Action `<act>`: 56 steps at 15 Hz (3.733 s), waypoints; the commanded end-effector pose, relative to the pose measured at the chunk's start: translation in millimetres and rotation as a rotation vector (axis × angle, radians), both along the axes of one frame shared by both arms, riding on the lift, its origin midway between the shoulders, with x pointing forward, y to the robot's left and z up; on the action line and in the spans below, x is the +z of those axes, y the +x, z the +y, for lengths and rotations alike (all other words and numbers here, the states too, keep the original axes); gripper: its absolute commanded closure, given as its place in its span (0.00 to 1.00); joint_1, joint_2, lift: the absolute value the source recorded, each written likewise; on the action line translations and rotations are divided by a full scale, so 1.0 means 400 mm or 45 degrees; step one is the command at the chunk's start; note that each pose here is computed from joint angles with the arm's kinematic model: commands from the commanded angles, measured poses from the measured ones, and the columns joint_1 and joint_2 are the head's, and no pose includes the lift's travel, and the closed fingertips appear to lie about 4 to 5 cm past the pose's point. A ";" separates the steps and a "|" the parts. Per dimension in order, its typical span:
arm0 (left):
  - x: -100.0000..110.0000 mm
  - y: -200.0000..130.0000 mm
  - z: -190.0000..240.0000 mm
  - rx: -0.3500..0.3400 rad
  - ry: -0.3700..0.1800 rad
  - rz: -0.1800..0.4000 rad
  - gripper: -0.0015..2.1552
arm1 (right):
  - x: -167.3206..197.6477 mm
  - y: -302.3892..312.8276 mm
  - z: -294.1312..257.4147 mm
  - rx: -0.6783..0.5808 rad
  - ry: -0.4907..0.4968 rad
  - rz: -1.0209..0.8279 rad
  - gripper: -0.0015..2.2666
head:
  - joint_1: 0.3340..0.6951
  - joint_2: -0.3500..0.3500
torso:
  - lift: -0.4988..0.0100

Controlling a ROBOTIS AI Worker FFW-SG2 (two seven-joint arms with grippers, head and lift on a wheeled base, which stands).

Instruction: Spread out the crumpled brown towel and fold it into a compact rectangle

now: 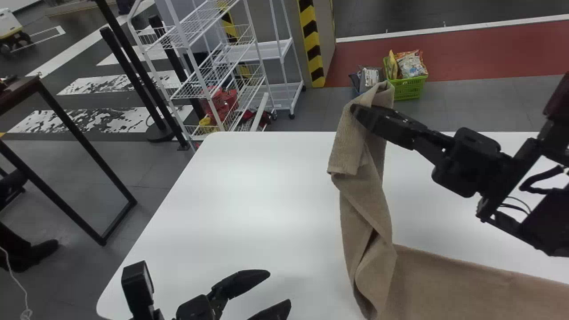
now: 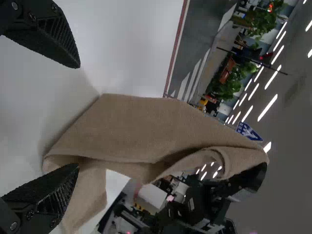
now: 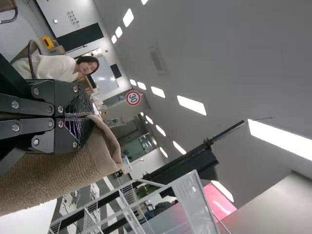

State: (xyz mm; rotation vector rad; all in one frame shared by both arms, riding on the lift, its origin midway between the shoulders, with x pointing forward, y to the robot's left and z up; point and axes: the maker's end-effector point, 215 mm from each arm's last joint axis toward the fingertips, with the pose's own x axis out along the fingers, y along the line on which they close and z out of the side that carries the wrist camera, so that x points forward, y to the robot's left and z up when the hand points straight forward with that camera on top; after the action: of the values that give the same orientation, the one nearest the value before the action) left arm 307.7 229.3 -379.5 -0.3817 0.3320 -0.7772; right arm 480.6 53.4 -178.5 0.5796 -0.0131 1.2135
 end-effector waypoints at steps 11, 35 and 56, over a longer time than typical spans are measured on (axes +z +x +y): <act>0.090 -0.052 -0.312 -0.271 -0.150 -0.056 0.05 | 0.015 0.004 0.074 0.030 0.105 -0.106 0.54 | 1.00 0.94 | 0.73; 0.097 -0.094 -0.543 -0.427 -0.191 -0.090 0.05 | -0.150 -0.058 0.167 0.188 0.096 0.037 0.54 | 1.00 0.78 | 0.73; -0.025 0.069 -0.607 -0.260 -0.068 -0.231 0.05 | -0.086 -0.151 0.204 0.421 0.105 0.202 0.54 | 1.00 0.78 | 0.73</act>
State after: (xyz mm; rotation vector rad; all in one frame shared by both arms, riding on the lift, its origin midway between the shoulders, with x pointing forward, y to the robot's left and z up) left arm 334.8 -8.3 -386.4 -0.3491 0.1803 -1.0137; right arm 421.7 135.0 -217.9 0.7619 0.1831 1.4832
